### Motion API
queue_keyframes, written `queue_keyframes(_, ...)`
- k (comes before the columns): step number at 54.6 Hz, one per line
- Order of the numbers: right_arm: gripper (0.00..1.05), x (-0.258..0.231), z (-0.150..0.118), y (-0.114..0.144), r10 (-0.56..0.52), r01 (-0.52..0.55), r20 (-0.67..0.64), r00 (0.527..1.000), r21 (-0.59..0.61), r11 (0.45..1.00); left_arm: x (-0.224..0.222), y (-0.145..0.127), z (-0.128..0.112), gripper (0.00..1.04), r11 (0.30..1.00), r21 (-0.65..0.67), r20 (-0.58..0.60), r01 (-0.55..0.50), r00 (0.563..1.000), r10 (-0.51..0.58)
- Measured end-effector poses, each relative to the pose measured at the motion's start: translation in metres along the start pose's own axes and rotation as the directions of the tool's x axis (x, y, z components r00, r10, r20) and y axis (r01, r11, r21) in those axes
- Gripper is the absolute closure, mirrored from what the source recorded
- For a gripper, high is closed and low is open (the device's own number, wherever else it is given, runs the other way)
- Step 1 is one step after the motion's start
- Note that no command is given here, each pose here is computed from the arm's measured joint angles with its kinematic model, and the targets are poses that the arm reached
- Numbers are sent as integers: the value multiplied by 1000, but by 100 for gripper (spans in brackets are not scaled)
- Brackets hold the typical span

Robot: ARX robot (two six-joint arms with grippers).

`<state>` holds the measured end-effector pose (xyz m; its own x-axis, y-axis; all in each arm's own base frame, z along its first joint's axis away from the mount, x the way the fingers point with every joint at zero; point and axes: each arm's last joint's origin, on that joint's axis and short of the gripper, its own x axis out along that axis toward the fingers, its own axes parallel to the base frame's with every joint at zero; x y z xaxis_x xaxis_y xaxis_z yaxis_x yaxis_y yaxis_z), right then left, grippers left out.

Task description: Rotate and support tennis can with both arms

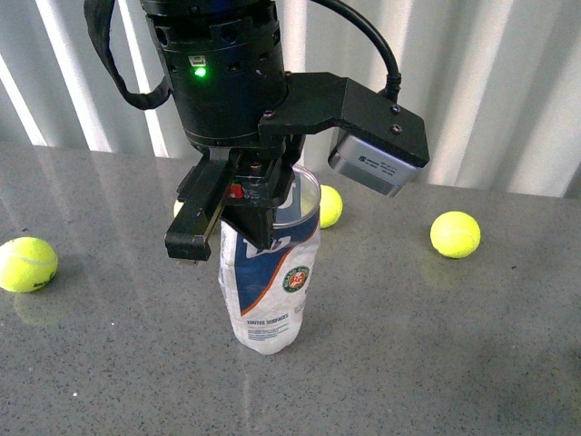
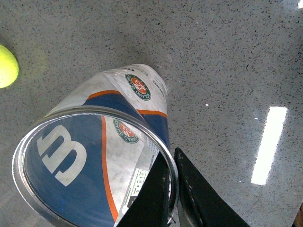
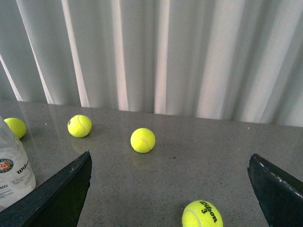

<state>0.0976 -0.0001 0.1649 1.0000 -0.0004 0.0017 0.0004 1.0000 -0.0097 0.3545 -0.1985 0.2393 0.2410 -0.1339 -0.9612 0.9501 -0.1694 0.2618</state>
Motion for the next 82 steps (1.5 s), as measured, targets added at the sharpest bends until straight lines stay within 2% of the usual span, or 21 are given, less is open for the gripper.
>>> queue_keyframes(2, 7, 0, 0, 0, 0, 0, 0, 1000, 0, 1000, 0, 1, 0, 99, 1000, 0, -1, -10, 1000, 10)
queue_keyframes(34, 7, 0, 0, 0, 0, 0, 0, 1000, 0, 1000, 8, 4, -4, 8, 1000, -6, -30, -18, 999, 18)
queue_keyframes(36, 7, 0, 0, 0, 0, 0, 0, 1000, 0, 1000, 7, 5, -4, 5, 1000, -6, -30, -21, 999, 20)
queue_keyframes(49, 7, 0, 0, 0, 0, 0, 0, 1000, 0, 1000, -5, 9, -9, 7, 997, -21, -3, -74, 997, 74)
queue_keyframes(56, 7, 0, 0, 0, 0, 0, 0, 1000, 0, 1000, -22, 18, -10, 7, 979, -48, 85, -196, 976, 199)
queue_keyframes(58, 7, 0, 0, 0, 0, 0, 0, 1000, 0, 1000, -32, 20, -11, 7, 967, -72, 130, -244, 959, 251)
queue_keyframes(65, 7, 0, 0, 0, 0, 0, 0, 1000, 0, 1000, -83, 20, -26, 7, 891, -202, 288, -406, 845, 450)
queue_keyframes(68, 7, 0, 0, 0, 0, 0, 0, 1000, 0, 1000, -117, 11, -45, 7, 813, -316, 345, -490, 739, 579)
queue_keyframes(69, 7, 0, 0, 0, 0, 0, 0, 1000, 0, 1000, -130, 7, -55, 7, 775, -357, 356, -522, 691, 629)
queue_keyframes(75, 7, 0, 0, 0, 0, 0, 0, 1000, 0, 1000, -169, -20, -98, 7, 571, -575, 297, -586, 501, 813)
queue_keyframes(77, 7, 0, 0, 0, 0, 0, 0, 1000, 0, 1000, -176, -36, -116, 7, 473, -669, 233, -574, 442, 866)
queue_keyframes(79, 7, 0, 0, 0, 0, 0, 0, 1000, 0, 1000, -176, -53, -132, 7, 397, -735, 184, -549, 402, 897)
queue_keyframes(82, 7, 0, 0, 0, 0, 0, 0, 1000, 0, 1000, -167, -79, -152, 7, 318, -824, 132, -469, 386, 913)
